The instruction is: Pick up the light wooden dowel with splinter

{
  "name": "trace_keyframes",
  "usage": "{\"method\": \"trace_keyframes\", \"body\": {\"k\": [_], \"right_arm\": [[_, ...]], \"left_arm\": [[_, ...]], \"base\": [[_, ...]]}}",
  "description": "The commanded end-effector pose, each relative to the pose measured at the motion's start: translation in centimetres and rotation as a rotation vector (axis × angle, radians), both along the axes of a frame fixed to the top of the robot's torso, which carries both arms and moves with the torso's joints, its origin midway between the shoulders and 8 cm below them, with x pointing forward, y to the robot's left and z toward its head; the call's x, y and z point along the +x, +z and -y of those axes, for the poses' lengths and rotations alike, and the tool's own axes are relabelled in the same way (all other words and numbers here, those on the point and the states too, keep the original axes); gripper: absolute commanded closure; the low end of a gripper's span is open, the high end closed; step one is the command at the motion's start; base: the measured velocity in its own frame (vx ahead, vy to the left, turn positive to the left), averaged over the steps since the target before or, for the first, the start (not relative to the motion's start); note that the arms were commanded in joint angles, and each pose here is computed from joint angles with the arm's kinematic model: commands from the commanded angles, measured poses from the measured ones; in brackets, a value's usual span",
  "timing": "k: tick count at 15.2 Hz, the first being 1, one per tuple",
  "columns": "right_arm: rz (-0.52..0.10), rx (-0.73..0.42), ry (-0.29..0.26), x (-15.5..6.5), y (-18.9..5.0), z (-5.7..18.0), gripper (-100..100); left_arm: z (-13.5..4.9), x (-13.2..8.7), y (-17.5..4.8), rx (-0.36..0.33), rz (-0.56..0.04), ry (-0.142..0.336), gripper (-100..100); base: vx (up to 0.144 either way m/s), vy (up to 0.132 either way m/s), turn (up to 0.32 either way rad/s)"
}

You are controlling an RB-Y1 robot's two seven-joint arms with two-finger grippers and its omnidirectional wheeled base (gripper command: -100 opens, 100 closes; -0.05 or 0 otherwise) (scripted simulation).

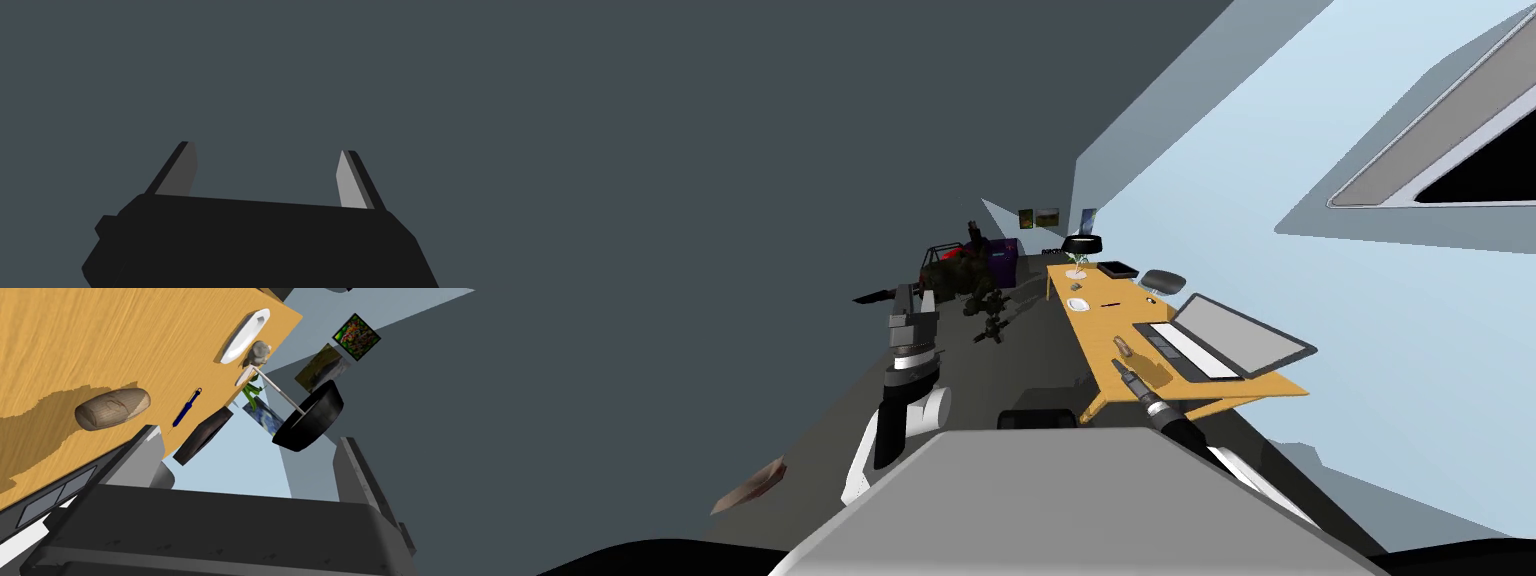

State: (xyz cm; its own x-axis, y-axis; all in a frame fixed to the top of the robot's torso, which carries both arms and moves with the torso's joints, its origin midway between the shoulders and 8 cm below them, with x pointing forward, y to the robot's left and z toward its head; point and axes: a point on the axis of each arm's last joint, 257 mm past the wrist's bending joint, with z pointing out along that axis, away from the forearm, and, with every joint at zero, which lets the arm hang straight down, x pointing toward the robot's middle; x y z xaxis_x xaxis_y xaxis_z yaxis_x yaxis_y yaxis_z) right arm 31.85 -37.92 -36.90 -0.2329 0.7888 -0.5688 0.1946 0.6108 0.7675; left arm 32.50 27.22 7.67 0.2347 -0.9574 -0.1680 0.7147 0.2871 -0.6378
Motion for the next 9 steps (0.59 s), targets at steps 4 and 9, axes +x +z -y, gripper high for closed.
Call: {"method": "trace_keyframes", "body": {"k": [4, 9], "right_arm": [[-0.1, -0.06, -0.016, -2.2, -3.4, 2.7, -100], [-0.244, -0.164, -0.023, -5.9, -7.4, 6.5, -100]], "left_arm": [[0.0, 0.0, 0.0, 0.0, 0.0, 0.0, 0], [0.0, 0.0, 0.0, 0.0, 0.0, 0.0, 0]], "base": [[0.079, 0.058, 0.074], [0.084, 0.059, 0.1]]}}
